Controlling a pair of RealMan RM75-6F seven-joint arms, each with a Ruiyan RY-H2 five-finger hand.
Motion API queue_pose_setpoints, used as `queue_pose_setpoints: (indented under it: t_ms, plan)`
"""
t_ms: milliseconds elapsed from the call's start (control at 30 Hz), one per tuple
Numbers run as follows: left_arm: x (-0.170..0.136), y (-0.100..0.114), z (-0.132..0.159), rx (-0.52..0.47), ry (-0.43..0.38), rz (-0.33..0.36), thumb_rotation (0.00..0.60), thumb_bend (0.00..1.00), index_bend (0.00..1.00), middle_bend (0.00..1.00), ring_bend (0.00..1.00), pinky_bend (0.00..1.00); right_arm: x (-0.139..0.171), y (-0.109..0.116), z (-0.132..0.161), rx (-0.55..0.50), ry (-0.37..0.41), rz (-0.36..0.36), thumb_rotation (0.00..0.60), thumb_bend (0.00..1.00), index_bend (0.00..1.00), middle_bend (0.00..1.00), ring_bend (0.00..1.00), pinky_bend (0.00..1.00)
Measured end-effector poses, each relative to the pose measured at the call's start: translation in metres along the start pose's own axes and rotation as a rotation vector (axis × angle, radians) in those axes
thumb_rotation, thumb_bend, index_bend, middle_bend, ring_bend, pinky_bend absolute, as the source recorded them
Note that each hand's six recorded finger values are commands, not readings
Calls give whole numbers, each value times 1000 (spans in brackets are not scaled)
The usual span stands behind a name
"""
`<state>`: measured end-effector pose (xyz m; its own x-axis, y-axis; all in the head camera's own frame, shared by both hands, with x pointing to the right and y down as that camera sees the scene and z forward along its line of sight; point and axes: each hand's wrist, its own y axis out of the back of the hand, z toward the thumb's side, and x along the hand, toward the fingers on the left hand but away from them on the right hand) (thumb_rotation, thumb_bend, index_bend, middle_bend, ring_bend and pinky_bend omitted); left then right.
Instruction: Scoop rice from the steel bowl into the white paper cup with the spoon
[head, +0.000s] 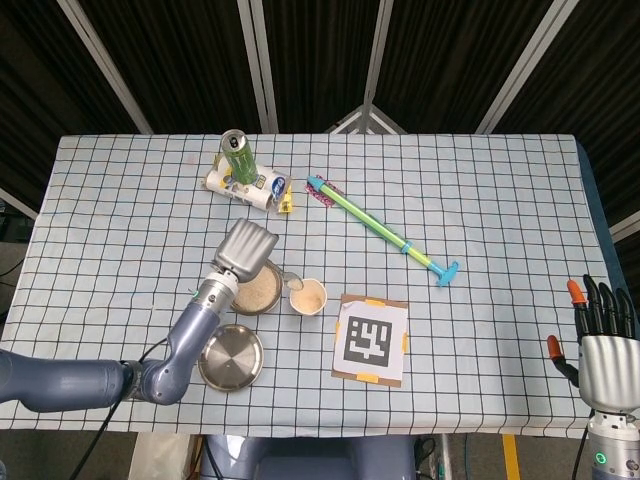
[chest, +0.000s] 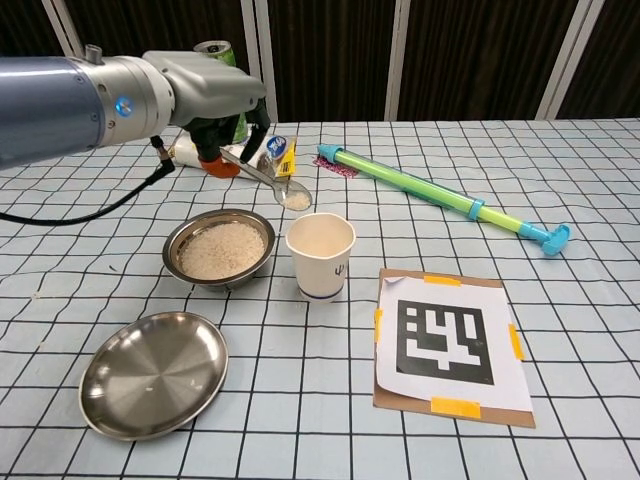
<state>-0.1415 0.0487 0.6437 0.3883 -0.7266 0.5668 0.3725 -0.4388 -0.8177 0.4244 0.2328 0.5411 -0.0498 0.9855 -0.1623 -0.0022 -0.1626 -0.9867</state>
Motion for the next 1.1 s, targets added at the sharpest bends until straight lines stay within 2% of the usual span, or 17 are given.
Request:
queue_pose_setpoints:
  t_ms: [333,633,800,1100]
  plan:
    - [9,-1,20,150,-33,30,600,559,560,993,1000,1000,0,1,0,-3,1,-6,600,384,0,0,0,0]
    - [10,5,41,296,-98,106,600,559,560,994,1000,1000,0,1,0,-3,1,-8,600,383,0,0,0,0]
    - [7,11,52,421,-163,190,600,559,562,994,1000,1000,0,1,0,-4,0,-9,600,383,0,0,0,0]
    - [0,15,62,752,-295,384,600,559,562,994,1000,1000,0,1,0,-3,-1,-6,600,383,0,0,0,0]
